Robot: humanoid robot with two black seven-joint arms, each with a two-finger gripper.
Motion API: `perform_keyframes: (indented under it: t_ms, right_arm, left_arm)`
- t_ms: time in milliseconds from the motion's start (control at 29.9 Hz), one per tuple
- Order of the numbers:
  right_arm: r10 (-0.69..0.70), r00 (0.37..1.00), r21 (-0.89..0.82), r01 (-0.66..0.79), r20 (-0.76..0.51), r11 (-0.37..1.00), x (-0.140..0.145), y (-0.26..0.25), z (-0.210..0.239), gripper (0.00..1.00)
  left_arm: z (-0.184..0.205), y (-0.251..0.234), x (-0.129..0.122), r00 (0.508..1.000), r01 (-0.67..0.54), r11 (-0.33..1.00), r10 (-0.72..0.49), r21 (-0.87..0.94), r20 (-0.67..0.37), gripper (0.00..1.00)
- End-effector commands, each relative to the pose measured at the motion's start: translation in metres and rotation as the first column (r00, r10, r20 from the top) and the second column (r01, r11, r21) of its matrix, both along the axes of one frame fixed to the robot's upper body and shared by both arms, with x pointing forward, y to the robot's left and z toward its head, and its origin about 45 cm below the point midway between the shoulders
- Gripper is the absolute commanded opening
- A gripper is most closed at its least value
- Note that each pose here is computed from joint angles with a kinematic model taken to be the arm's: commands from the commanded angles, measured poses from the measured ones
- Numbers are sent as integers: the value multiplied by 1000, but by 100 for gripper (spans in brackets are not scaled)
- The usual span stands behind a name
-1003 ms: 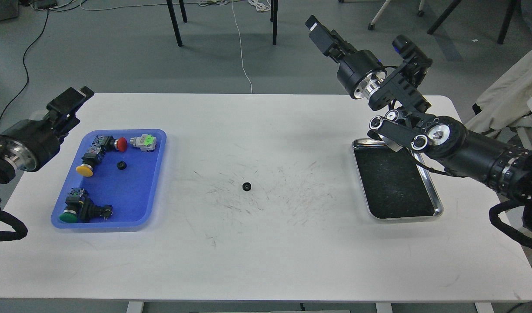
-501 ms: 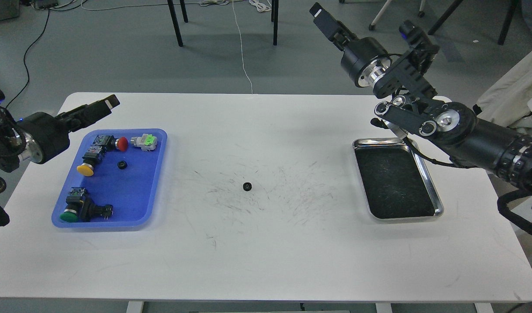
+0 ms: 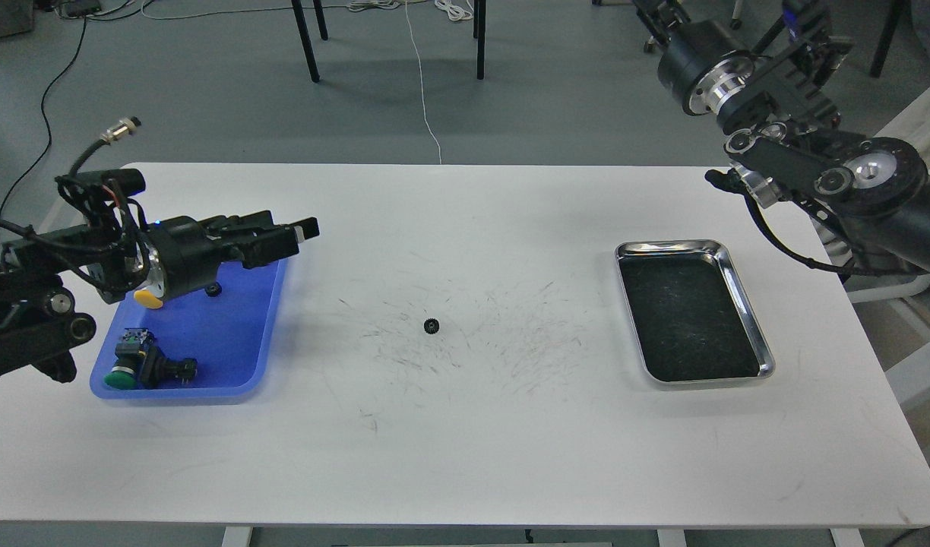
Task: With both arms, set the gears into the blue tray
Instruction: 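Swing the left gripper from the blue tray toward the black gear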
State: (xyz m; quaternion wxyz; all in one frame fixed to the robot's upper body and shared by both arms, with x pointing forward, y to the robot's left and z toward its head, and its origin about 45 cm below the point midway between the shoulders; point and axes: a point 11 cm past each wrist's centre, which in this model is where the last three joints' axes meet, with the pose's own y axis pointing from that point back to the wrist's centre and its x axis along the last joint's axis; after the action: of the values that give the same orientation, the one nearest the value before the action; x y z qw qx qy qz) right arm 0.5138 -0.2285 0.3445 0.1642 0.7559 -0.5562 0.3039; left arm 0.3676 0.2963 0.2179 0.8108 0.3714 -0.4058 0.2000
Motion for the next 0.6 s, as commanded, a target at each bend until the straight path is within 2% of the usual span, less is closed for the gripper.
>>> perform_keyframes:
  t_ms: [0,234,568]
  right_arm:
    - [-8,1000,6,8,-3,1000,0,-4,1,88]
    - [-16,1000,4,16,12,1000,2,-8,9,88]
    - [-27,1000,1,27,10,1000,2,-13,8,89]
  left_arm:
    - [-22,-23,-15,987,160,982,-162,99,13,97]
    - [-43,-54,-25,937,340,918,-350,203,13,93]
    - [-58,-101,-17,883,448,860,-468,246,28,84]
